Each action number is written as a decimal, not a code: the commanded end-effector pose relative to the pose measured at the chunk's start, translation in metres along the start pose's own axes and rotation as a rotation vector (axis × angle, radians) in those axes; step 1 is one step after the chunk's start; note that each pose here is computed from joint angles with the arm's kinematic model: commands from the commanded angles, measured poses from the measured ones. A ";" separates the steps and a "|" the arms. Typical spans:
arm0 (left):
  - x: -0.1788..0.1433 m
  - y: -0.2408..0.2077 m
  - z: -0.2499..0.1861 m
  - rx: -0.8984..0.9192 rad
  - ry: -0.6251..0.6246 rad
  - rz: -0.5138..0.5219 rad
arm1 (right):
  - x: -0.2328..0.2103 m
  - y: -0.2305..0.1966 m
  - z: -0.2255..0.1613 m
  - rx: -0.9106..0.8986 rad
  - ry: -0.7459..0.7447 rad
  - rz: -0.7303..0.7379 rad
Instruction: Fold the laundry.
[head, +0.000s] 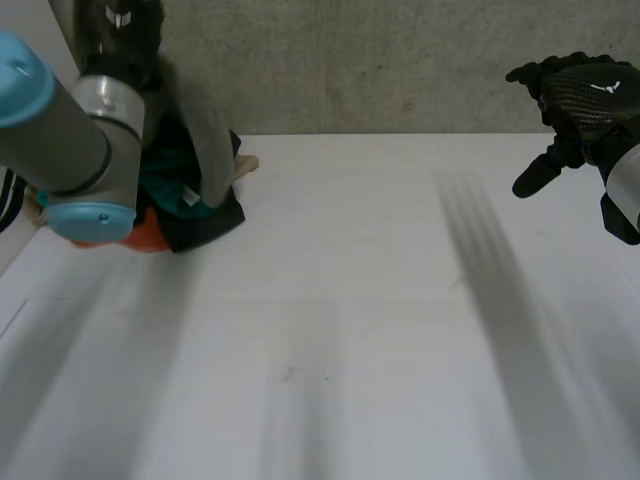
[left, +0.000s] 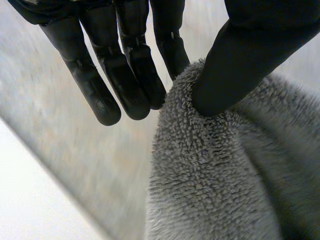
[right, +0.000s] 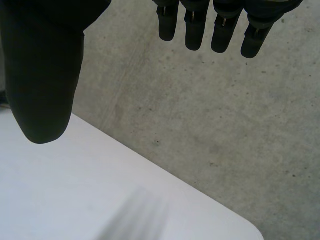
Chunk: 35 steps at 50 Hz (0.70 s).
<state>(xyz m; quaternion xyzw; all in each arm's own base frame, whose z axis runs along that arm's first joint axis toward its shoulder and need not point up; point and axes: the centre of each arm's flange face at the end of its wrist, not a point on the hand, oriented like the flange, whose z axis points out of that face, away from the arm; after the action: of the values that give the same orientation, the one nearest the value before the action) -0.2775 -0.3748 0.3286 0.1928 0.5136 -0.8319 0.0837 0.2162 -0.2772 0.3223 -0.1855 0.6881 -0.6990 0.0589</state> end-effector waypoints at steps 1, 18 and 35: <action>0.034 -0.077 -0.078 0.046 0.244 -0.312 | 0.001 -0.004 0.000 0.014 0.003 0.001; 0.121 -0.032 -0.196 -0.292 0.637 -0.157 | -0.007 0.020 0.012 -0.065 -0.029 -0.051; 0.014 0.016 -0.130 -0.326 0.291 -0.117 | -0.064 0.048 -0.029 -0.299 -0.373 -0.163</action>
<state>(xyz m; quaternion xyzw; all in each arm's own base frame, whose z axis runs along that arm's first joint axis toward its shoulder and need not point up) -0.2826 -0.2337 0.2720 0.2704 0.6476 -0.7120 -0.0247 0.2377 -0.2663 0.2841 -0.3233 0.7137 -0.6189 0.0544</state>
